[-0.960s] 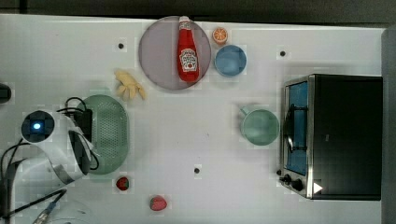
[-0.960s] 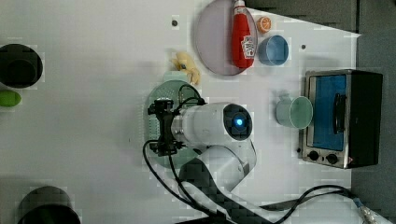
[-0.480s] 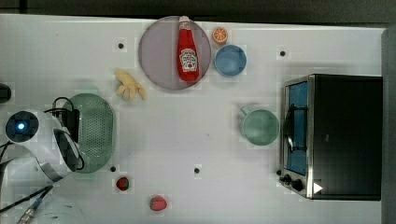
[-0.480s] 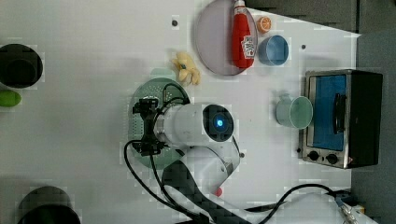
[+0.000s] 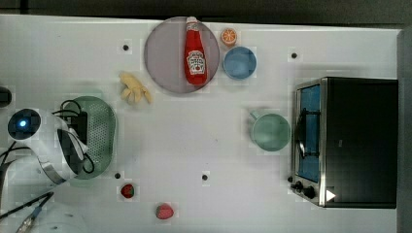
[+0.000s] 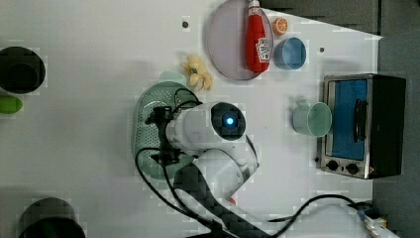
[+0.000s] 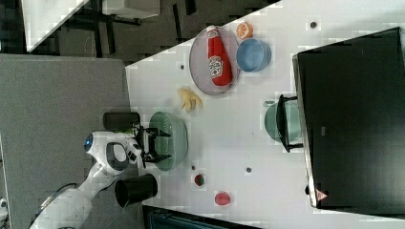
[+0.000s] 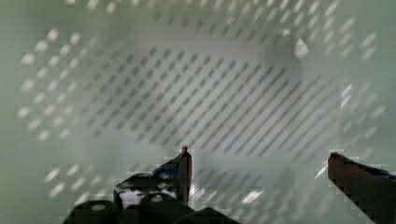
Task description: Drag strainer right to left.
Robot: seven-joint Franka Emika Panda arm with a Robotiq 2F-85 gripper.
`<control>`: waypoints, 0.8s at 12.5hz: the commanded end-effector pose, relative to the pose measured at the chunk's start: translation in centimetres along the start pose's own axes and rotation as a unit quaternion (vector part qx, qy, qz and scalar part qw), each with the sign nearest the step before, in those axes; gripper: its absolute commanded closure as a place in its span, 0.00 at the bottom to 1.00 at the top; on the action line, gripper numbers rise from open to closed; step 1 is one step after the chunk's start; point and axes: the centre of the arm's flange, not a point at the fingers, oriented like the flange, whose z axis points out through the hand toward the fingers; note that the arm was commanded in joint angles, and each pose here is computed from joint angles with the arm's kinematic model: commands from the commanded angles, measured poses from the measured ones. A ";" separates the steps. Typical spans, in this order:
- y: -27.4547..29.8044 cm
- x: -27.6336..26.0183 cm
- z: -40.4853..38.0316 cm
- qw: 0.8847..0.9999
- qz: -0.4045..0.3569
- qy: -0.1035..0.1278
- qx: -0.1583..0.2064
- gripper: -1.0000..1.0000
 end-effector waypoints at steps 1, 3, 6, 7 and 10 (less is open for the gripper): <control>-2.1 4.2 -15.0 0.990 -0.131 0.009 0.043 0.00; -2.6 10.6 -23.0 0.986 -0.156 0.018 0.053 0.00; -0.3 22.0 -33.0 0.976 -0.206 0.054 0.046 0.00; 1.0 25.8 -35.7 0.970 -0.230 0.070 0.038 0.00; 5.0 35.8 -41.1 0.949 -0.301 0.086 0.031 0.00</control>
